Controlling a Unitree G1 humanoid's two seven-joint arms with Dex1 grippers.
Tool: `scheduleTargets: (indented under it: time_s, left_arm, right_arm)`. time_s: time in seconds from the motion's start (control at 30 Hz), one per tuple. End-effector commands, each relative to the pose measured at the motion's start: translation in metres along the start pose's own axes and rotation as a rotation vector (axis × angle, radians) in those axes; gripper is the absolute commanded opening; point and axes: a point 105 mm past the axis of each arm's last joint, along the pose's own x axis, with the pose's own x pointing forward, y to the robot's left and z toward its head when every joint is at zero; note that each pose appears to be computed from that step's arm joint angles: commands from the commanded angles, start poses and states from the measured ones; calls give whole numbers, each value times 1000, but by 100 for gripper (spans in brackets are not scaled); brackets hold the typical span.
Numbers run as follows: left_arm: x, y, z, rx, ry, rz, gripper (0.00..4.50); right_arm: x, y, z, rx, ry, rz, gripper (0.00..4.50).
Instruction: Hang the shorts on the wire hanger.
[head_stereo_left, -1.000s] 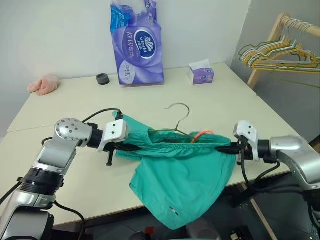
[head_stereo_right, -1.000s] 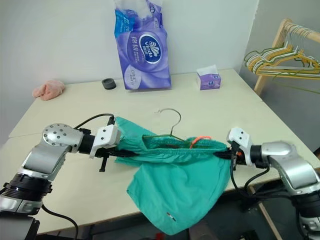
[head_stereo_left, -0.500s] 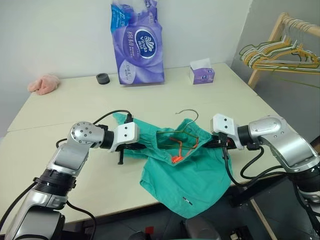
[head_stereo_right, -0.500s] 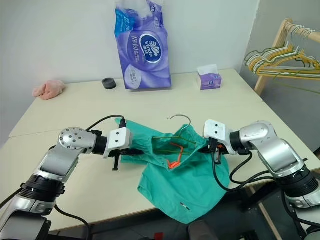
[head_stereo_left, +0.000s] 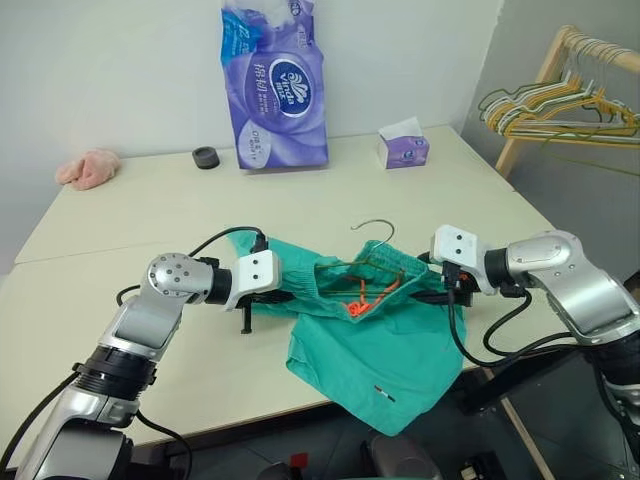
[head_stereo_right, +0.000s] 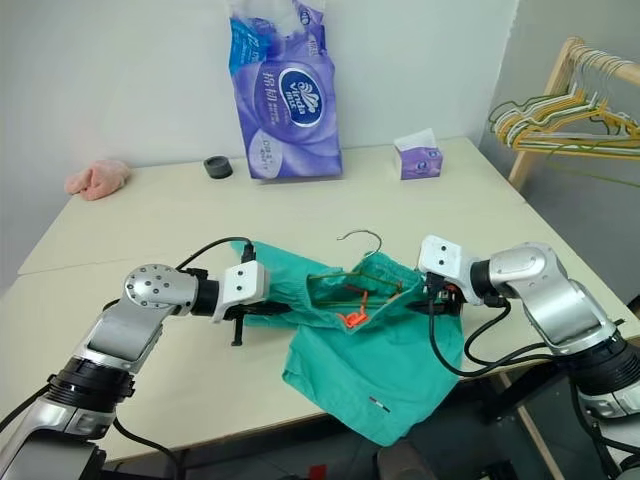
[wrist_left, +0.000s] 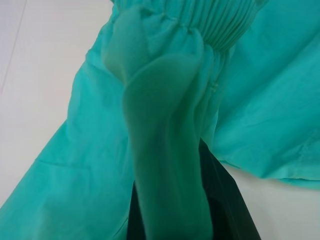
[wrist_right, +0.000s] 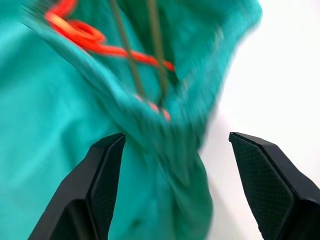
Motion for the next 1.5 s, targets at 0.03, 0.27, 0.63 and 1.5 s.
scheduleTargets:
  time_s: [0.03, 0.27, 0.63, 1.5]
  left_arm:
    - [-3, 4, 13, 49, -25, 12, 0]
    - [-5, 3, 12, 46, -20, 13, 0]
    - [-8, 4, 14, 19, -43, 27, 0]
    - [-43, 38, -12, -299, -147, 93, 441]
  right_arm:
    - [8, 1, 1, -40, 0, 34, 356]
    - [37, 8, -1, -55, -4, 134, 356]
    - [52, 12, 5, -19, -23, 189, 92]
    - [2, 22, 8, 5, -21, 243, 0]
